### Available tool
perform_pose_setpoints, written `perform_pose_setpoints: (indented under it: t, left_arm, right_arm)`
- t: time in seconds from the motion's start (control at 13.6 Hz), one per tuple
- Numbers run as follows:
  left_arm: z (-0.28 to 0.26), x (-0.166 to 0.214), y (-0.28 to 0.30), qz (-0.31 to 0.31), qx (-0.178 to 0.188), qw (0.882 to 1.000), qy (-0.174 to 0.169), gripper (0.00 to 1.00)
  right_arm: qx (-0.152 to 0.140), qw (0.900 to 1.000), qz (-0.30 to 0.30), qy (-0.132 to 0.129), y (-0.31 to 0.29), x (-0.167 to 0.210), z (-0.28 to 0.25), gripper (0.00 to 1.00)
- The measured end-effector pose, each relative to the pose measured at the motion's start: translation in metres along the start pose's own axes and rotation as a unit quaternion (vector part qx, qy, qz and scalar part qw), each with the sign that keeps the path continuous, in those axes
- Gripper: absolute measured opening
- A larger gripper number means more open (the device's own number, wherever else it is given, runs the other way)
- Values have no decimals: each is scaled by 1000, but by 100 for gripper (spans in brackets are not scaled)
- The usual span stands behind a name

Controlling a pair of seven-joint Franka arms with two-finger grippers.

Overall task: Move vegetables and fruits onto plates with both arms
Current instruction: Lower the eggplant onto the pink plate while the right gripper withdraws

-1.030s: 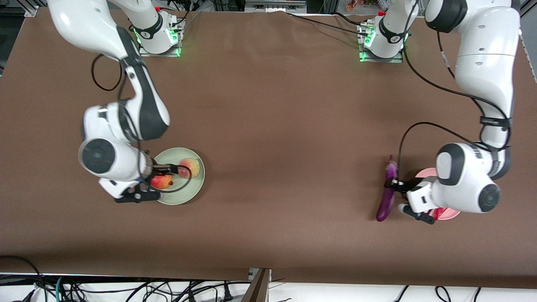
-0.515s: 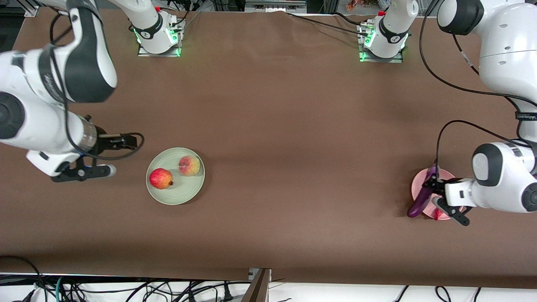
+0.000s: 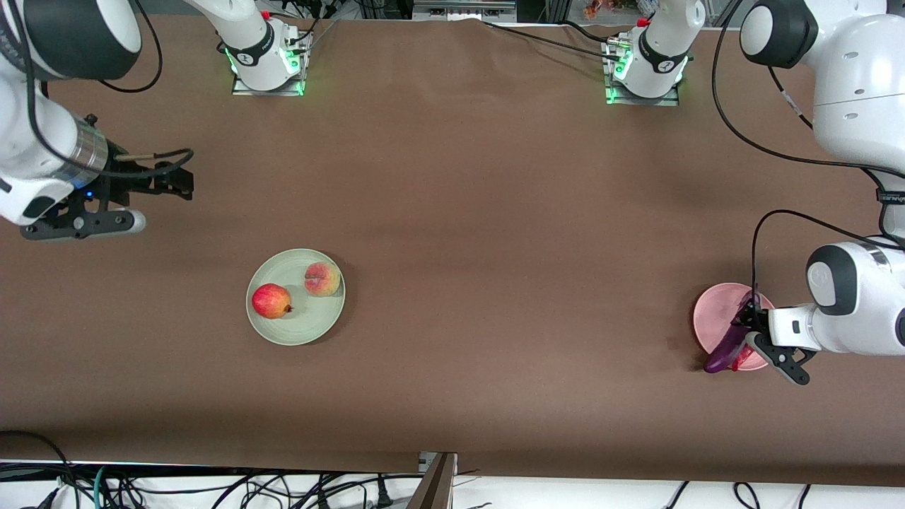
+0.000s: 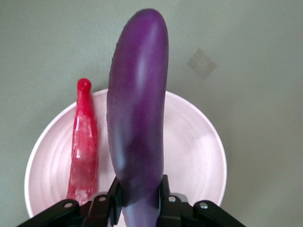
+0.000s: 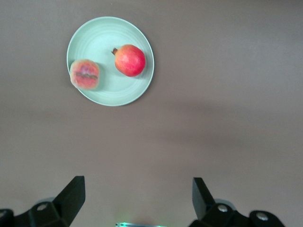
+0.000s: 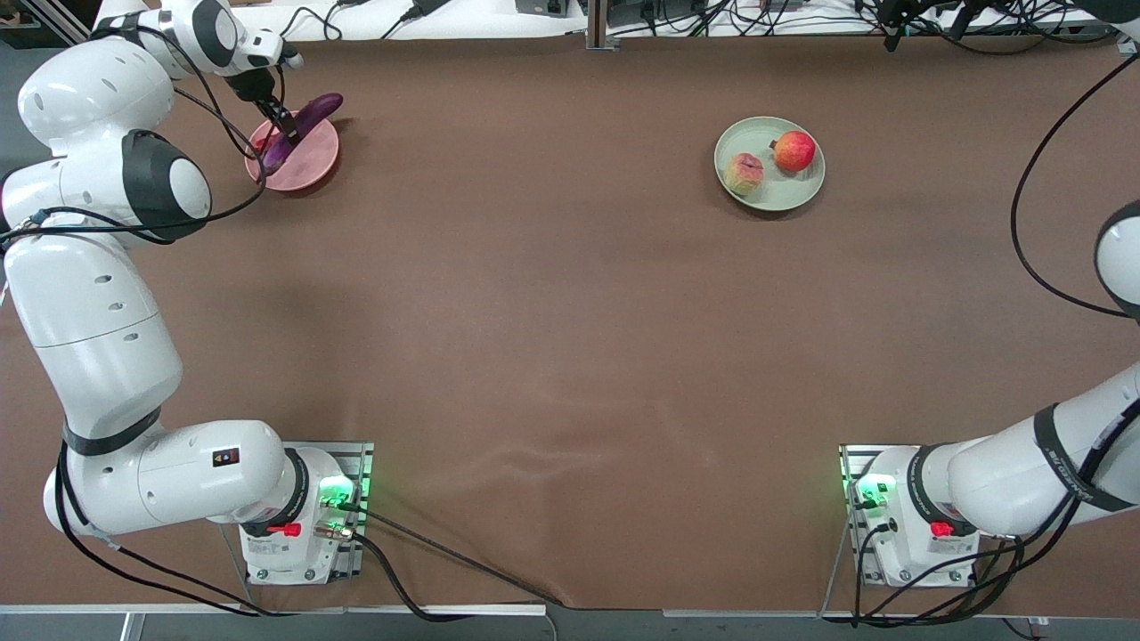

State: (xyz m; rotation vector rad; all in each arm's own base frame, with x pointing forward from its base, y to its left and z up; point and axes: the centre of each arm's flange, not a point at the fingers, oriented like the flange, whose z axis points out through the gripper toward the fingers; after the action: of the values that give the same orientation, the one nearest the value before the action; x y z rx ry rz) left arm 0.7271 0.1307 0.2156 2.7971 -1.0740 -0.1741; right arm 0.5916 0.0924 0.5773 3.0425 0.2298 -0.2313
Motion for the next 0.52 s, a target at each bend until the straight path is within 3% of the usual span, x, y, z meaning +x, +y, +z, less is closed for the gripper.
perform_pose_setpoints:
  t: [0.22, 0.52]
  left_arm:
    - [7, -3, -5, -2, 2, 1000, 2, 56]
    - [-3, 0, -6, -1, 10, 1000, 10, 98]
  right_arm:
    - [-2, 1000, 10, 11, 17, -29, -16, 100]
    - [2, 999, 40, 13, 55, -60, -20, 100]
